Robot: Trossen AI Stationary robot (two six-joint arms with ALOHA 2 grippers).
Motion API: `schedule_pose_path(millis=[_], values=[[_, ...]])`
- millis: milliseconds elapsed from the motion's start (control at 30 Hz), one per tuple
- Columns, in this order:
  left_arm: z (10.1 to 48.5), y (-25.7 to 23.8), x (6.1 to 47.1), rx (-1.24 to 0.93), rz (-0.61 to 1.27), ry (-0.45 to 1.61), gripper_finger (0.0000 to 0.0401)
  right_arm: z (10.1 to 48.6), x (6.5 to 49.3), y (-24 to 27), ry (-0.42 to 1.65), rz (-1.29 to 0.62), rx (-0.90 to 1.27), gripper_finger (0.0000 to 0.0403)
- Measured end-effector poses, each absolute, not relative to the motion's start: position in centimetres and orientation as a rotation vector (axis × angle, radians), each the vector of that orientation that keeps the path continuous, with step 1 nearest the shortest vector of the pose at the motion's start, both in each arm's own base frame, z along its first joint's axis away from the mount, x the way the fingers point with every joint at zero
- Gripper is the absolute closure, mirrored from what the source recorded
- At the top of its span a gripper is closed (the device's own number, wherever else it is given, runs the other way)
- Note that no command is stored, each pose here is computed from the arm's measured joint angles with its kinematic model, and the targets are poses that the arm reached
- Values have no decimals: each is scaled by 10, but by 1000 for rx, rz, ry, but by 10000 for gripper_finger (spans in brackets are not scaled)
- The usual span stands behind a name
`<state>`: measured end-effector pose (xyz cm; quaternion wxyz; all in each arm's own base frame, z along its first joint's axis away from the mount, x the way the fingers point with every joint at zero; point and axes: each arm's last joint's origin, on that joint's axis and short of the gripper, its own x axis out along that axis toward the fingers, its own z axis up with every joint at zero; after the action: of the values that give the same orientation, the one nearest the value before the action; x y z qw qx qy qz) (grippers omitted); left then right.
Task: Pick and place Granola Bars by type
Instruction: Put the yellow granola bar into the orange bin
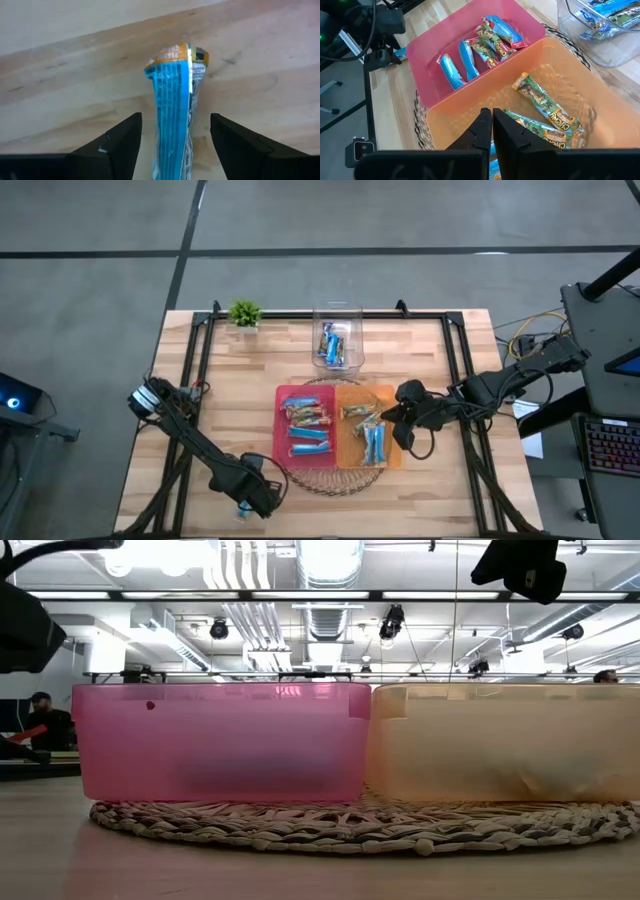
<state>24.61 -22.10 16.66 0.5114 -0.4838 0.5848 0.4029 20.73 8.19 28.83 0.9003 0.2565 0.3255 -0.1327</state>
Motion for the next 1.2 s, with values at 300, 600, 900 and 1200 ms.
schedule_pose_path(millis=[300,600,900,1200], values=[[154,-218,245,-1194,926,1412,183,288,207,82,674,-275,531,394],[152,-216,245,-1200,927,1422,190,288,207,82,674,-275,531,394],[152,-215,245,-1201,932,1443,250,288,207,82,673,-275,532,394],[151,-215,245,-1203,932,1455,302,288,207,82,675,-275,530,394]])
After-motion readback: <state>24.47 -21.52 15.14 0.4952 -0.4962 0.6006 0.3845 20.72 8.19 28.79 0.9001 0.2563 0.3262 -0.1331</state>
